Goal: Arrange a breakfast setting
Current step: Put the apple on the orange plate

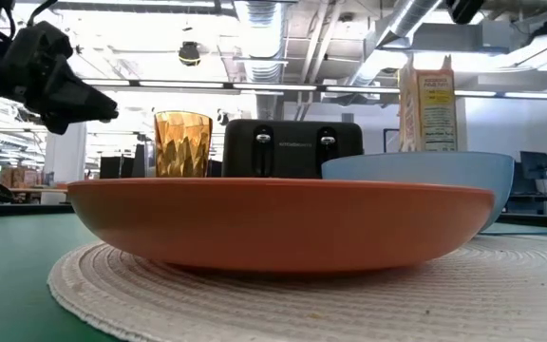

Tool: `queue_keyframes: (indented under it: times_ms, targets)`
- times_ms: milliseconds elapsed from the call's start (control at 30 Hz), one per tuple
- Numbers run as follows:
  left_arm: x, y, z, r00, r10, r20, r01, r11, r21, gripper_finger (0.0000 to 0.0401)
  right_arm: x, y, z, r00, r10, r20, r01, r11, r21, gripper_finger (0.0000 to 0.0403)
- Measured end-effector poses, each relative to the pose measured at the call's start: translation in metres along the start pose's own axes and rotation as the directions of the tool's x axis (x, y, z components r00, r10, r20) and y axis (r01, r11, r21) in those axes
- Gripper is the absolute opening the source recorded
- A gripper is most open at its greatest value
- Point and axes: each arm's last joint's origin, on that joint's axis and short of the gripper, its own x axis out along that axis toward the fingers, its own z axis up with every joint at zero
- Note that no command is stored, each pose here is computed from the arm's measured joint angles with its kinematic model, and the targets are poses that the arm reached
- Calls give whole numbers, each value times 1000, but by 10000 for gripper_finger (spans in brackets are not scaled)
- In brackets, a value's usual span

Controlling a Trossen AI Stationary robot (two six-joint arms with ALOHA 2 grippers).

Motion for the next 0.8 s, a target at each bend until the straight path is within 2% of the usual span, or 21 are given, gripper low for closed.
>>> queue_keyframes:
  times_ms: [167,333,400,533,800]
  targets:
    - [0,-2,7,998,-21,67,26,997,-77,128,-26,-2,21,999,33,-22,-36,990,-134,69]
    - [-1,-5,12,991,-69,111,84,988,-132,128,-57,-6,34,999,14,-37,-21,982,-187,42]
    - [-1,-4,14,990,-53,128,71,987,-142,128,-67,-8,37,999,20,-32,-26,978,-207,36]
    - [-1,-3,14,990,-7,139,28,988,-151,128,-82,-16,28,998,29,-47,-40,968,-249,28]
    - [-1,-3,14,991,-14,135,43,976,-214,128,-101,-36,-4,993,38,-115,-69,958,-279,22]
